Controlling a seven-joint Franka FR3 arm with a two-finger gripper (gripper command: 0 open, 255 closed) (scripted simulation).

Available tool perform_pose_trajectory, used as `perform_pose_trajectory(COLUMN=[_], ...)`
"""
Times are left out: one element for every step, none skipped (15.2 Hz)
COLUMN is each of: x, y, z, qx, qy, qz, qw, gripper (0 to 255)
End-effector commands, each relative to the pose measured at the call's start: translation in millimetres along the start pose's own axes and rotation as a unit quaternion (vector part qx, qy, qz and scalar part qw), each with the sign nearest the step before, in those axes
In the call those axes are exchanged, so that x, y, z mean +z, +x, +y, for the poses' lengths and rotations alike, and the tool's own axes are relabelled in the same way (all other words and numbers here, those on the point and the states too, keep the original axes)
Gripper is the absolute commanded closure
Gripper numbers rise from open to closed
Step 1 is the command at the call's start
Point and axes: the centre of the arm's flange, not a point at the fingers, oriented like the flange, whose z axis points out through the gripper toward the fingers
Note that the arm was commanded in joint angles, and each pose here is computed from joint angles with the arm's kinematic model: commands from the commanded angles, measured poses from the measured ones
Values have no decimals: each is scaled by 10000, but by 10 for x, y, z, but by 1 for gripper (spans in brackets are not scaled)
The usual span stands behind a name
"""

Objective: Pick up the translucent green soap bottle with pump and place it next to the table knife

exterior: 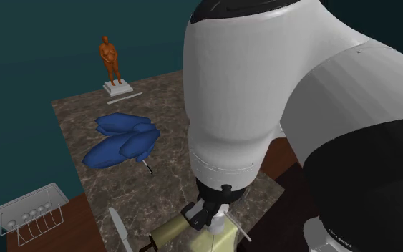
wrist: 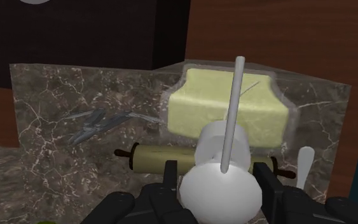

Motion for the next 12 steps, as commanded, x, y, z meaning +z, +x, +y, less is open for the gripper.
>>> perform_pose_trajectory(x=[107,159,211,264,316,368,421,473,526,592,592,592], y=[3,1,0,-1,-3,-4,-5,-7,-8,-10,-10,-10], z=[-12,-19,-25,-32,-38,-45,-51,-58,-64,-72,-72,-72], qx=[0,0,0,0,0,0,0,0,0,0,0,0], qy=[4,4,4,4,4,4,4,4,4,4,4,4], qz=[4,4,4,4,4,4,4,4,4,4,4,4], qw=[10000,10000,10000,10000,10000,10000,10000,10000,10000,10000,10000,10000], gripper=[255,255,255,255,255,255,255,255,255,255,255,255])
